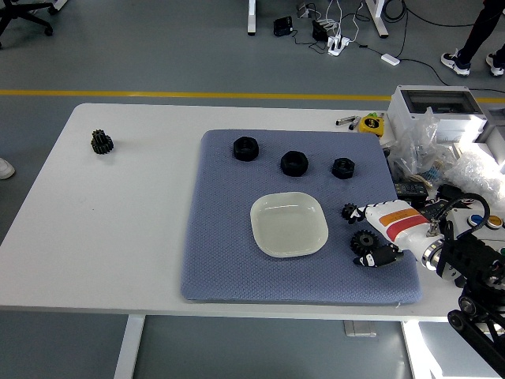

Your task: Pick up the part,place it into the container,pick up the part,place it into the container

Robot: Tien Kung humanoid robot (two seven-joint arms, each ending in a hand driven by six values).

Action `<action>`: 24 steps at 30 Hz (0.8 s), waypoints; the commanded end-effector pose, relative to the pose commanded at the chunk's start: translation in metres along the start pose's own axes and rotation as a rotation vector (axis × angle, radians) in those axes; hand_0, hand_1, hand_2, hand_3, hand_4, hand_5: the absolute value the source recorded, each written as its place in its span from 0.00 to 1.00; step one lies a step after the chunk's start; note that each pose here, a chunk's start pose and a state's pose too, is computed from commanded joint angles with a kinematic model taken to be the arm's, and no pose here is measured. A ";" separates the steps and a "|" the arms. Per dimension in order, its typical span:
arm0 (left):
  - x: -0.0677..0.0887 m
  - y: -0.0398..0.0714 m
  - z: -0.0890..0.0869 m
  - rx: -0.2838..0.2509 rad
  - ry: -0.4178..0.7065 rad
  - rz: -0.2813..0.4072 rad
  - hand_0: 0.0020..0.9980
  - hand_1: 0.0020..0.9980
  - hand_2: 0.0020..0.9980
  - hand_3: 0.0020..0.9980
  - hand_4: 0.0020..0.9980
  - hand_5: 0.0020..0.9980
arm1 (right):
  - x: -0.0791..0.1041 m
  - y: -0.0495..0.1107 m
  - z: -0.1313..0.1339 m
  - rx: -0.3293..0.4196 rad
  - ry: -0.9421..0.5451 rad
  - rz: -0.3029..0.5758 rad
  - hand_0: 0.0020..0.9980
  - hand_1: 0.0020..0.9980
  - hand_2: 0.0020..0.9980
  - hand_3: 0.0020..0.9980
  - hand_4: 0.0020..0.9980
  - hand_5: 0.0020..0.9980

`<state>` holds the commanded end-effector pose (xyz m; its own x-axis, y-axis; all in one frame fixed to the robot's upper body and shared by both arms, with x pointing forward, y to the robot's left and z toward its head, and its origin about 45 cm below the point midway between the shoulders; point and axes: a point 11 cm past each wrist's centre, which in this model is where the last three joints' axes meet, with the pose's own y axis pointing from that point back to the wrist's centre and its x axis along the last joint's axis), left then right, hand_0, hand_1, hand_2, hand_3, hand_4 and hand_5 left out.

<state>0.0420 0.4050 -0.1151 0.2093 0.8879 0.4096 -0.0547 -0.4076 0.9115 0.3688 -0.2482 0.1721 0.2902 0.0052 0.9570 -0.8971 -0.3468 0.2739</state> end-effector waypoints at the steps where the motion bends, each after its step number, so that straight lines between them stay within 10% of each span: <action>1: 0.000 0.000 0.000 0.000 0.000 0.000 0.72 0.72 0.77 0.63 0.69 0.61 | -0.001 0.000 0.001 -0.003 -0.008 0.000 0.50 0.56 0.59 0.59 1.00 0.33; 17: -0.001 0.000 -0.003 0.007 -0.002 -0.001 0.72 0.72 0.77 0.63 0.69 0.61 | -0.014 0.000 0.009 -0.027 -0.090 -0.017 0.39 0.47 0.52 0.53 0.98 0.31; 18: -0.001 0.000 -0.004 0.008 -0.003 -0.001 0.72 0.72 0.77 0.63 0.69 0.61 | -0.014 0.000 0.009 -0.029 -0.094 -0.013 0.31 0.42 0.47 0.49 0.83 0.26; 24: -0.001 0.000 -0.005 0.010 -0.007 -0.001 0.72 0.72 0.77 0.62 0.69 0.61 | -0.015 -0.001 0.010 -0.038 -0.107 -0.012 0.26 0.38 0.44 0.45 0.73 0.20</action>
<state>0.0371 0.4054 -0.1155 0.2164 0.8868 0.4083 -0.0443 -0.4088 0.9115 0.3686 -0.2575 0.1565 0.3331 -0.0921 0.9384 -0.9048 -0.3111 0.2907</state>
